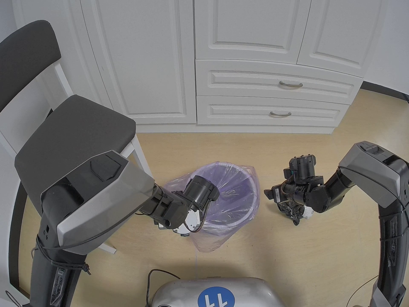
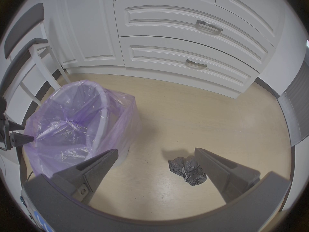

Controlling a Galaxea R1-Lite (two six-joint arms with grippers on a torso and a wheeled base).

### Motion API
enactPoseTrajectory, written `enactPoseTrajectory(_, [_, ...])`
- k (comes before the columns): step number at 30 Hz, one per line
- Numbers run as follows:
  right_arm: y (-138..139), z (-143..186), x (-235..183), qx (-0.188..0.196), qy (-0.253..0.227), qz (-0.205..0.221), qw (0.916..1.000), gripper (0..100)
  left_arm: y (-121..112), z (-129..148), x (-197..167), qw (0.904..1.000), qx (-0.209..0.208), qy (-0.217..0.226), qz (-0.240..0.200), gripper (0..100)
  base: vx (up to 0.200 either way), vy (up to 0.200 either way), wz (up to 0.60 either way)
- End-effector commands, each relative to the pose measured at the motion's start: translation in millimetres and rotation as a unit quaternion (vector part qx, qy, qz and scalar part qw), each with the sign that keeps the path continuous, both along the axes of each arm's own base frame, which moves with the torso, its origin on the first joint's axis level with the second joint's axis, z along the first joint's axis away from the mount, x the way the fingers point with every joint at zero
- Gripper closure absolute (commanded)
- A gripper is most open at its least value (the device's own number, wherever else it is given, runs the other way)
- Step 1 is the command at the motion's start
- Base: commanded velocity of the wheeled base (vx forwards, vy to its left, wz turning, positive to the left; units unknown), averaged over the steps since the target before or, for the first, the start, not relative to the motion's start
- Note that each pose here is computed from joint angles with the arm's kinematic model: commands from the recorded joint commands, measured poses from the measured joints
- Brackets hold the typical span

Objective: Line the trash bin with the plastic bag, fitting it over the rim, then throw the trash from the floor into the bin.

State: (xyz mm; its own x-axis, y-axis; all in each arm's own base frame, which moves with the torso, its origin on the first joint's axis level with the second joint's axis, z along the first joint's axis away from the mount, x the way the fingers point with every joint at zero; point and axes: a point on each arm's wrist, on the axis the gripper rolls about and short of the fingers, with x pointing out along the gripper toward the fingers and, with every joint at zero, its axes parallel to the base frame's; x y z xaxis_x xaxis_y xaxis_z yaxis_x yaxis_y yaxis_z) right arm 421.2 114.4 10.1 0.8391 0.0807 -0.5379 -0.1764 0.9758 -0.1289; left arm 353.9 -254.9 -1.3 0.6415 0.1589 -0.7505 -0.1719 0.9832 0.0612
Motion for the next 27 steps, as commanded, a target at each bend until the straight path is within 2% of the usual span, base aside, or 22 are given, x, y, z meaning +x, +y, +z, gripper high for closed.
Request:
enactPoseTrajectory(1, [1, -5, 1, -0.001, 0.003, 0.001, 1.0000, 0, 5, -7, -11, 1.0000, 0.004, 0.005, -0.004, 0, 0.000, 0.000, 0.00])
enactPoseTrajectory(11, [3, -8, 0, -0.002, 0.005, 0.003, 1.0000, 0, 9, -40, -22, 0.9998, -0.002, 0.012, -0.013, 0, 0.000, 0.000, 0.00])
enactPoseTrajectory(19, [8, -23, 2, -0.006, 0.016, 0.005, 0.9998, 0, 13, -59, 0, 0.9998, -0.002, -0.008, -0.016, 0, 0.000, 0.000, 0.00])
enactPoseTrajectory(27, [12, -34, 4, -0.007, 0.021, 0.009, 0.9997, 0, 18, -57, 28, 0.9989, -0.021, -0.039, -0.014, 0, 0.000, 0.000, 0.00])
